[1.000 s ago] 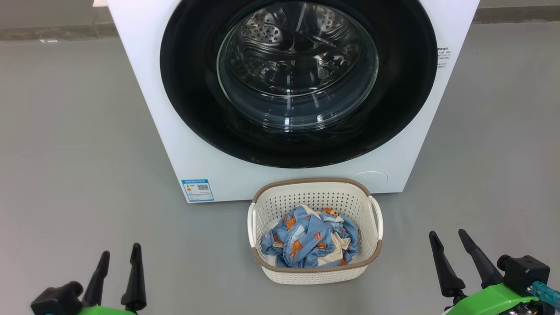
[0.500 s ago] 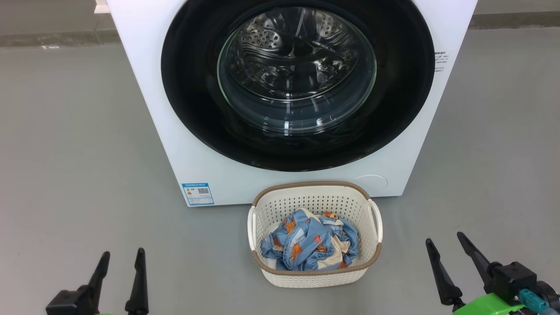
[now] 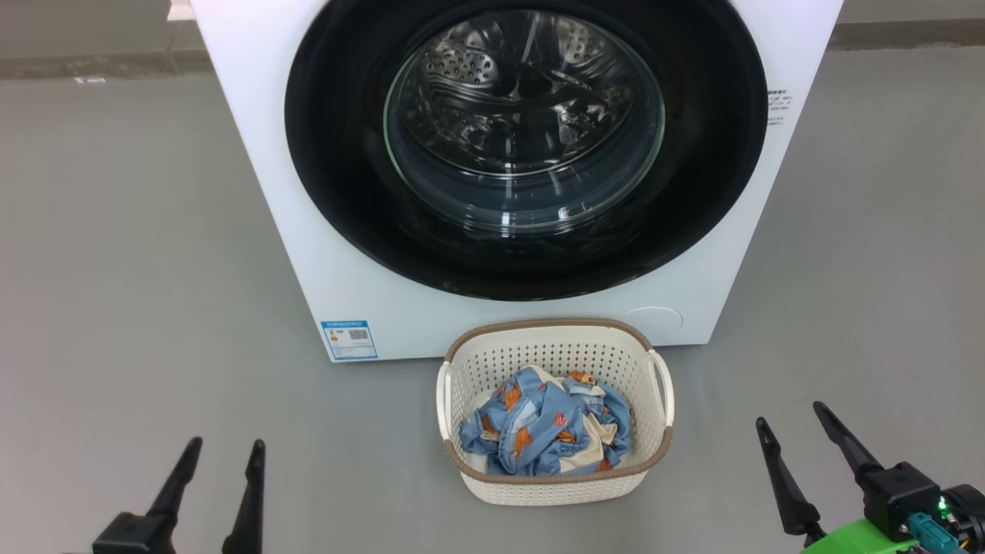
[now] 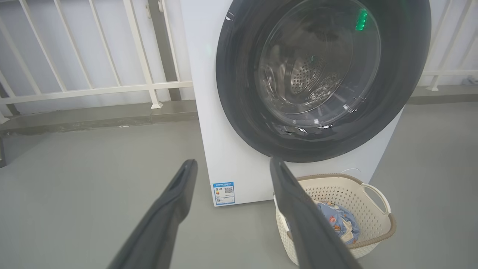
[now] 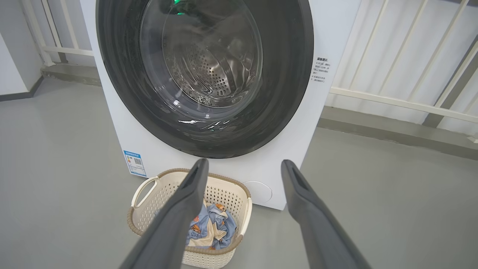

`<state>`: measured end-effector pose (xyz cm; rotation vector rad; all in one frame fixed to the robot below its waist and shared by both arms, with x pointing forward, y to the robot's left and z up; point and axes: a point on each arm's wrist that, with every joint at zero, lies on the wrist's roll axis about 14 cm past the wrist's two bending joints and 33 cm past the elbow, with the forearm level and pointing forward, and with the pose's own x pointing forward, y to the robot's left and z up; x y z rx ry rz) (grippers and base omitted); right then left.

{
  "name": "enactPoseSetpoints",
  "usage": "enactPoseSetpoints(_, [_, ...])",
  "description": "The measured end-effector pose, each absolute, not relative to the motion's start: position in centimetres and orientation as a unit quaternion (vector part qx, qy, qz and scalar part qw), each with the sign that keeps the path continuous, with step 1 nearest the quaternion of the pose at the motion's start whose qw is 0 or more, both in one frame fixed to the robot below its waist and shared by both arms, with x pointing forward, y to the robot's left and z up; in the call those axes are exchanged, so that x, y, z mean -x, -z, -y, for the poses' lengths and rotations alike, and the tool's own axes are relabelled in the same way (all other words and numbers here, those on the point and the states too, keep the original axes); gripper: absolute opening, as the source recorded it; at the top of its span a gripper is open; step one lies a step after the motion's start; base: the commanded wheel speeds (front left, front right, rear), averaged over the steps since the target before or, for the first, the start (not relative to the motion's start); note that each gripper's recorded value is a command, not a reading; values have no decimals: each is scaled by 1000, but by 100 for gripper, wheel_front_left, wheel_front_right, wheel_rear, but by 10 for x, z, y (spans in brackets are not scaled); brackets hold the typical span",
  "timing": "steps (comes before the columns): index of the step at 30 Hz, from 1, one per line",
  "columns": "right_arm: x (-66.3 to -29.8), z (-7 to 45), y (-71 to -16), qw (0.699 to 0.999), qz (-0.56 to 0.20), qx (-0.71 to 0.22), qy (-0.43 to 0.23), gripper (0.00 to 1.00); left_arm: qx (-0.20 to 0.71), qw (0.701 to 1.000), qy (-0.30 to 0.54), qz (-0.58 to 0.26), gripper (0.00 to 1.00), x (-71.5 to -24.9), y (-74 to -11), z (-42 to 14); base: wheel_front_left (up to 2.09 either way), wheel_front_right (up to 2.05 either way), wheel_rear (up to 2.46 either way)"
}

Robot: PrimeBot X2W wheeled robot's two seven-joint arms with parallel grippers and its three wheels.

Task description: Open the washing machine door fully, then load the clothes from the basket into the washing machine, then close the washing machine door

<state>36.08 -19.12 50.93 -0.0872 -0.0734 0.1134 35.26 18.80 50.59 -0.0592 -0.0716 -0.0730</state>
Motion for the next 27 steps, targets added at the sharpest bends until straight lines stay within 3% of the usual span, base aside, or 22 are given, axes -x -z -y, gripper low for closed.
enactPoseSetpoints(19, [-362,195,-508,997,34,45,-51,100,33,999,26,31,100,-354,-502,-194,0,0,-1])
enactPoseSetpoints(27, [-361,195,-508,997,35,44,-50,100,34,999,25,35,100,-356,-504,-195,38,38,-77])
